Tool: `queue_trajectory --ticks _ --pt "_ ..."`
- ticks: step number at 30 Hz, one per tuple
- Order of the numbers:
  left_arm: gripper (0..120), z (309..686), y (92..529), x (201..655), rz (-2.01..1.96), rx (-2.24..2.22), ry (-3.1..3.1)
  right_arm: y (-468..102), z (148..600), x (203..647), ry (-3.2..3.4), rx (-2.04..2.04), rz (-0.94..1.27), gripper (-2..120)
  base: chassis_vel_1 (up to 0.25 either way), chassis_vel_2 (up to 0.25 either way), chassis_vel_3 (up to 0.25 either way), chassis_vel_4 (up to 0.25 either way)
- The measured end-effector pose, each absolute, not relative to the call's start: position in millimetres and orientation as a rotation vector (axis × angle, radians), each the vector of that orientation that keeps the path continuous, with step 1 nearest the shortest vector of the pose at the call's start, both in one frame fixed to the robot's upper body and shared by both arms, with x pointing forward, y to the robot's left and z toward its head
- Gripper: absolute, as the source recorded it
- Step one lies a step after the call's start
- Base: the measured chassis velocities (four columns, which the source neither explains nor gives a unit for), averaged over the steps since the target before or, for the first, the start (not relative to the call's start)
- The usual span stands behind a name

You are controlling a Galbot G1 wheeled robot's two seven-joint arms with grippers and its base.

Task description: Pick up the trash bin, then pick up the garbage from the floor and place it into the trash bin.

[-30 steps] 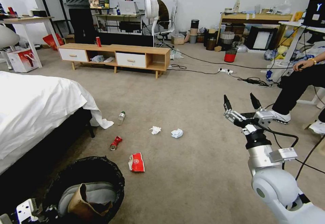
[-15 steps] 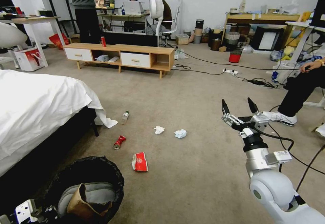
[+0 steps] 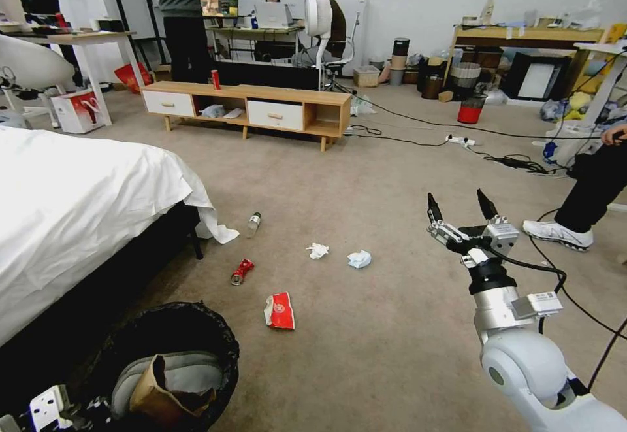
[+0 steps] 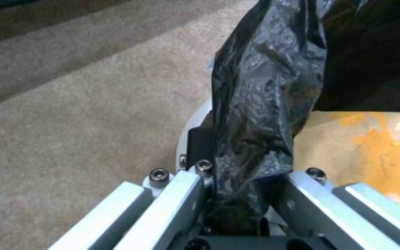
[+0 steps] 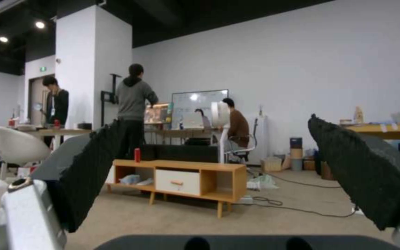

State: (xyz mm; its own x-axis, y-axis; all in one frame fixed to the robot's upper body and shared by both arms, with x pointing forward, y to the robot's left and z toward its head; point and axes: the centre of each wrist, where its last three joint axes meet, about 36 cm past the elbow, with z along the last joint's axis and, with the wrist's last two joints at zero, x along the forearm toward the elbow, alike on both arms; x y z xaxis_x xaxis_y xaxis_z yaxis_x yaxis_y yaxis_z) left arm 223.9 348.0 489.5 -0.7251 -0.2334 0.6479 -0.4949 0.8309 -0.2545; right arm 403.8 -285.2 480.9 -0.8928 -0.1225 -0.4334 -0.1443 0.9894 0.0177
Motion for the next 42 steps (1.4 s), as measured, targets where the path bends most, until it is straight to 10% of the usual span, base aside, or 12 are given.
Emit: queue_trajectory --ticks 42 --pt "1 492.1 346.6 220.5 0.538 0.531 -2.388 -288.3 472.9 401.3 2.689 -0.213 0.031 100 0.000 0.000 0.000 0.000"
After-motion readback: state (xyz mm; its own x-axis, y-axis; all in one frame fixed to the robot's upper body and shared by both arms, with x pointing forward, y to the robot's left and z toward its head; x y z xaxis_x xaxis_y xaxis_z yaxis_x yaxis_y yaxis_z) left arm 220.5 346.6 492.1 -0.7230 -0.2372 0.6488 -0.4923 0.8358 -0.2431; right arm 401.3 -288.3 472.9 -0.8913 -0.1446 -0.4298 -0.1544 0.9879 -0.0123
